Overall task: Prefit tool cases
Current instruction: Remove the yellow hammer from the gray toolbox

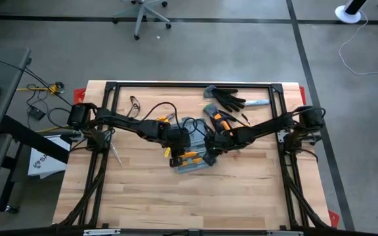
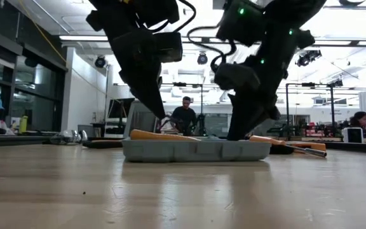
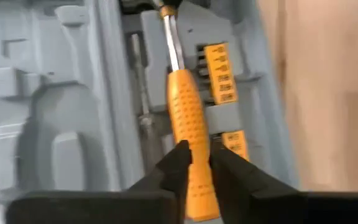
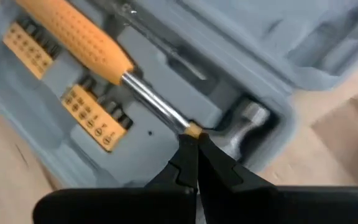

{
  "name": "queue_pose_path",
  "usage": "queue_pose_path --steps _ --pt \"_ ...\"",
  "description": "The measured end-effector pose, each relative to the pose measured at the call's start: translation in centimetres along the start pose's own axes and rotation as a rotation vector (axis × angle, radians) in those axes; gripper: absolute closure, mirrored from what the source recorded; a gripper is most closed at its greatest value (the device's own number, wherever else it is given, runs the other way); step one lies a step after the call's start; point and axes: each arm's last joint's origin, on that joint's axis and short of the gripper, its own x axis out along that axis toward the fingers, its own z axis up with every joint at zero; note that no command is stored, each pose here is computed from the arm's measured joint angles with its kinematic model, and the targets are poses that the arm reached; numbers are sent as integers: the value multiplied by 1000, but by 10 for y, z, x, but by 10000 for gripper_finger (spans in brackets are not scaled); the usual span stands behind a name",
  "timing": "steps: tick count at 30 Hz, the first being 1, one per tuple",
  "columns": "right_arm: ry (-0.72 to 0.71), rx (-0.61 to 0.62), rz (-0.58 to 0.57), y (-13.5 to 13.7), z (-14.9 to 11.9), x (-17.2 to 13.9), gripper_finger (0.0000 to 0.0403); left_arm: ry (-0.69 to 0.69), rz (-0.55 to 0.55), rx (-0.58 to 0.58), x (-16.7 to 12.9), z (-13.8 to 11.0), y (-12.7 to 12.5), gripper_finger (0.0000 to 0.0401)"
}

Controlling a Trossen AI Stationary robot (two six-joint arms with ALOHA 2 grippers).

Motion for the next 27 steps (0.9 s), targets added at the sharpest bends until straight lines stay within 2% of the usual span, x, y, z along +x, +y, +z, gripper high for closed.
queue_pose_path --steps 7,12,18,27 --pt "39 4 43 0 0 19 403 -7 -9 -3 0 1 2 230" --pt "28 20 63 0 2 20 403 30 -6 3 6 -2 3 185" --pt "34 31 71 -2 3 20 403 181 -6 3 23 -17 5 182" --pt "22 32 76 -2 4 21 403 180 68 61 40 -18 5 216"
